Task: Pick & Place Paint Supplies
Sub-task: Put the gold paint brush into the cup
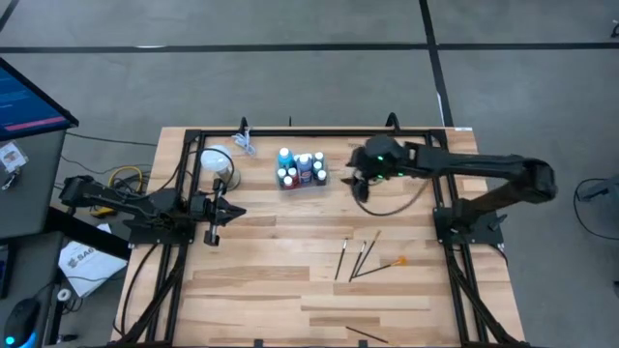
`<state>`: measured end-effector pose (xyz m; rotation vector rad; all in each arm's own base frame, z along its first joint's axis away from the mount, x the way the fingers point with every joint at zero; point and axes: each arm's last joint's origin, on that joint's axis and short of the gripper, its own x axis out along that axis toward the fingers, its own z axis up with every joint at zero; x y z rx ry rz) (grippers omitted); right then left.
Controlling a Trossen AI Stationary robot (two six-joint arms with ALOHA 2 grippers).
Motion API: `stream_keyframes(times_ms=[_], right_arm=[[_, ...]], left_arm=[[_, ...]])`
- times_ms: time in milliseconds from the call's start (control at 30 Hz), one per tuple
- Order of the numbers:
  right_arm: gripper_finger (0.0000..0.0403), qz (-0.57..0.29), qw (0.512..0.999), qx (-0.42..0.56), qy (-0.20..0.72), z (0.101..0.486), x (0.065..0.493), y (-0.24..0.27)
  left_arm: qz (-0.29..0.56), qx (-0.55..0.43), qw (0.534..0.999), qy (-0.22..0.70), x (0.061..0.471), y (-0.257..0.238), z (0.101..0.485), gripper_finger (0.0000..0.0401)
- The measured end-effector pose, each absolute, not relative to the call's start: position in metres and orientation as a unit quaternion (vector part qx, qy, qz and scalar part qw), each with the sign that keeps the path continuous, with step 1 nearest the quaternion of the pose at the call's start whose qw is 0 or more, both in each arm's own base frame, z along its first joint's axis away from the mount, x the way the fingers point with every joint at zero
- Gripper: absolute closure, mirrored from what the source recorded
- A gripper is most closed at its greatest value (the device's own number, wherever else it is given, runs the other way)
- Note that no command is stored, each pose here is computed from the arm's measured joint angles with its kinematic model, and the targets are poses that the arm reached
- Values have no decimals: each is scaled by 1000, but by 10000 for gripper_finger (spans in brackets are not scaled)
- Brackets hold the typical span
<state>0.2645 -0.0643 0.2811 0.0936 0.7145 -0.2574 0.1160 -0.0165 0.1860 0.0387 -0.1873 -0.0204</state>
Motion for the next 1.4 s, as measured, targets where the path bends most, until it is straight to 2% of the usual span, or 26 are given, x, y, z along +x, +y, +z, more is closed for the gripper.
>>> stream_keyframes(times_ms=[100, 267, 400, 567, 733, 1033, 1400], right_arm=[[160, -97, 901, 39, 420, 281, 242, -44], [160, -35, 824, 8, 566, 257, 217, -12], [160, -1, 778, -13, 628, 233, 209, 9], [160, -4, 738, -2, 675, 203, 196, 38], [160, 0, 734, 12, 679, 188, 185, 68], [159, 26, 775, -4, 631, 185, 182, 108], [159, 18, 721, -61, 690, 145, 186, 128]], left_arm=[[-10, 19, 995, -93, 116, -17, 186, 399], [-10, 19, 995, -93, 116, -17, 186, 399], [-10, 19, 995, -93, 116, -16, 186, 399], [-10, 19, 995, -93, 116, -17, 186, 399], [-10, 19, 995, -93, 116, -17, 186, 399], [-10, 19, 995, -93, 116, -16, 186, 399], [-10, 19, 995, -93, 116, -16, 186, 399]])
